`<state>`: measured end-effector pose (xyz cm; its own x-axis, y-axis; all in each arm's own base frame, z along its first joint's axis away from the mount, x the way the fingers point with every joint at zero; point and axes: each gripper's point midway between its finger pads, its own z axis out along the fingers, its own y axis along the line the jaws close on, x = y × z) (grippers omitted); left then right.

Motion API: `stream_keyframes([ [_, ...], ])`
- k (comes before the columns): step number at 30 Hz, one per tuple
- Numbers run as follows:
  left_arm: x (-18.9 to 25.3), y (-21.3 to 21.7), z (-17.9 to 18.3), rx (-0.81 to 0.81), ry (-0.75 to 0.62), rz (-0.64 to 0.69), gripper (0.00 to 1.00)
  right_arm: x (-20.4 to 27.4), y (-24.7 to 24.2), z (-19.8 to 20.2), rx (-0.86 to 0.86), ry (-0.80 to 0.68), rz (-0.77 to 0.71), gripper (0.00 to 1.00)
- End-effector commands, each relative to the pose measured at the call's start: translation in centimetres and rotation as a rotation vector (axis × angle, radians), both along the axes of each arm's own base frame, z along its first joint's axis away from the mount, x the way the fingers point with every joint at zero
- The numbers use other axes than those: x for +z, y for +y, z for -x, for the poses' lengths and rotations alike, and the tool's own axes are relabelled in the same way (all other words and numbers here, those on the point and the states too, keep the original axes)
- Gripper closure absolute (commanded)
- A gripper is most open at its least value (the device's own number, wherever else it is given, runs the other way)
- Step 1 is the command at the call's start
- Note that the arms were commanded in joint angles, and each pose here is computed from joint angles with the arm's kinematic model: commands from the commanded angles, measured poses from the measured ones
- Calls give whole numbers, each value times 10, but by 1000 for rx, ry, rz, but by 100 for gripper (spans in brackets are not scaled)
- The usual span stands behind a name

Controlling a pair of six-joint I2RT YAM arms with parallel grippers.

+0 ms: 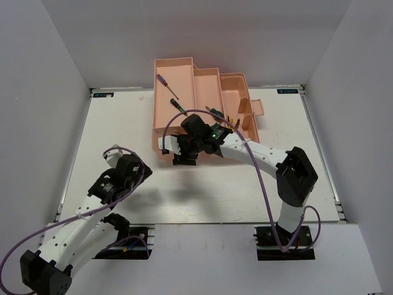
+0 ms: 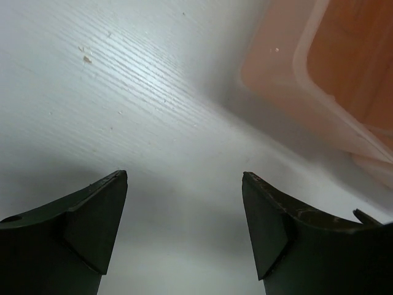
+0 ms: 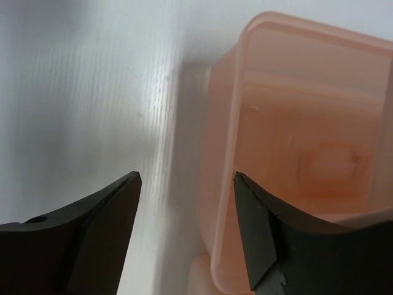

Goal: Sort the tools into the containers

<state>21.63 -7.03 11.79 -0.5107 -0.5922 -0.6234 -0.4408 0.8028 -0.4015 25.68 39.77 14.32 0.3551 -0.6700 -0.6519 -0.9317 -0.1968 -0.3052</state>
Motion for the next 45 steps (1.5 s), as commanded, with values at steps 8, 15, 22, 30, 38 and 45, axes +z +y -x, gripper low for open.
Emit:
stream_keyframes([
  [8, -26, -35, 4, -30, 60, 198, 12, -4, 39, -37, -104, -164, -20, 38],
  [15, -38, -53, 3, -112, 41, 269, 48, -22, 45, -52, -111, -212, -4, 59],
  [22, -45, -71, 1, -263, -24, 285, 65, -14, 45, -49, -90, -219, 2, 100],
  [30, -58, -100, -7, -444, -135, 339, 32, 50, 44, -45, -113, -222, -81, 100],
  [38, -71, -107, -18, -482, -131, 303, 78, 122, 35, -43, -182, -227, -185, 100],
  [45, -77, -92, -28, -367, -111, 287, 87, 153, 24, -44, -234, -228, -232, 100],
])
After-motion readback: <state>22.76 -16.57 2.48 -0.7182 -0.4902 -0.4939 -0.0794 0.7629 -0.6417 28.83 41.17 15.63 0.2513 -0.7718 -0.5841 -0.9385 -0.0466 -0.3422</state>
